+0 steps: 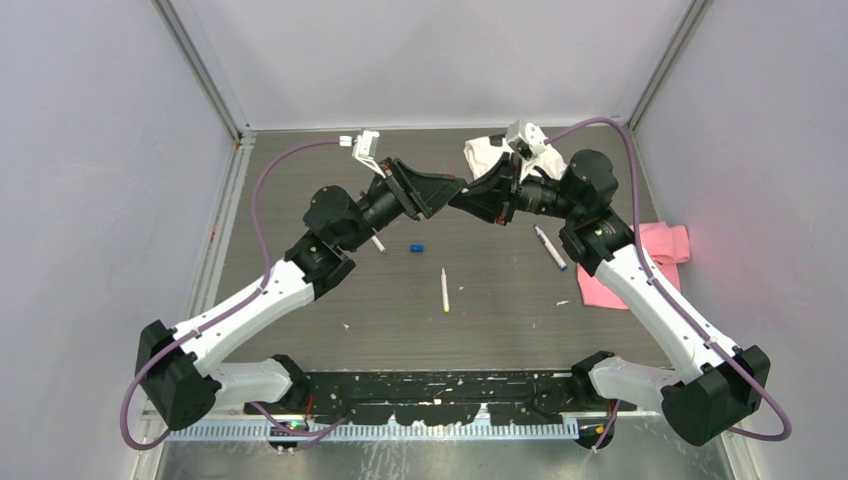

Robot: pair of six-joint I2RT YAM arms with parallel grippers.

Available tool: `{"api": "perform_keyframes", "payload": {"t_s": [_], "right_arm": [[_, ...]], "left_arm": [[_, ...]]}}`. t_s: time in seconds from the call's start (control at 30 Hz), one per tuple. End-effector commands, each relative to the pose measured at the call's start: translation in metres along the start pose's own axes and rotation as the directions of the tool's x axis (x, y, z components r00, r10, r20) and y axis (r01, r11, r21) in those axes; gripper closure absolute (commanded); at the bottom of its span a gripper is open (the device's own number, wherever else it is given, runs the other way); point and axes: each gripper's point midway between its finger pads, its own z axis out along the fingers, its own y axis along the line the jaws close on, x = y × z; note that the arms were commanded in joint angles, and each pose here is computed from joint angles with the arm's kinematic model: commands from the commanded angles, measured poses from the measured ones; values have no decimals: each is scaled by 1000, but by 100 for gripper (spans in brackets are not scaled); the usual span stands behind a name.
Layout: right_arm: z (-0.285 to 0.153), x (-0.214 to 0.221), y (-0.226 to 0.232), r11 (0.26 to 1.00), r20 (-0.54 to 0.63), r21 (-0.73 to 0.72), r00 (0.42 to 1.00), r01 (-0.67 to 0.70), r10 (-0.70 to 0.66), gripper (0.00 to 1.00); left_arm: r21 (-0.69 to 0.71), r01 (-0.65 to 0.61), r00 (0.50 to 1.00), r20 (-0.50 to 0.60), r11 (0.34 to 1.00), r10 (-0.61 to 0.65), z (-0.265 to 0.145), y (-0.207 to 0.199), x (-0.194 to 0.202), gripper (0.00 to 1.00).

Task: Insert the pens into the pen caps
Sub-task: Press the pen cap onto the pen.

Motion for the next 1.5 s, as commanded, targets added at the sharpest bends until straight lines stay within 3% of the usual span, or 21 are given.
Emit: {"api": "perform_keyframes", "payload": {"t_s": [0.0,0.17,0.3,0.33,0.6,0.97,1.2,1.47], "right_arm": [[0,-7,4,999,10,-18,999,37,-37,99],[0,-5,3,999,-2,-20,1000,30,-30,99],[2,-1,1,1000,-17,-19,1000,15,-15,99],[2,0,0,1000,-22,-18,1000,9,-9,99],[4,24,-6,996,-133,-10,987,-90,88,92],[8,50,-11,985,-236,-1,957,-173,168,60],[5,61,-15,986,-282,17,945,-167,165,43],[-17,89,-16,998,-403,11,913,-63,62,27]], "left_arm": [[29,-6,997,80,1000,4,0,-12,-21,55],[15,9,998,65,1000,-10,1,-5,-17,74],[8,43,998,39,999,-43,3,1,-7,98],[3,61,998,31,998,-61,2,5,-3,99],[-117,259,966,54,959,-254,-18,58,35,99],[-222,334,942,120,916,-315,-39,96,46,99],[-234,372,925,175,898,-337,-44,110,41,100],[-201,385,919,179,901,-352,-47,107,32,100]]}}
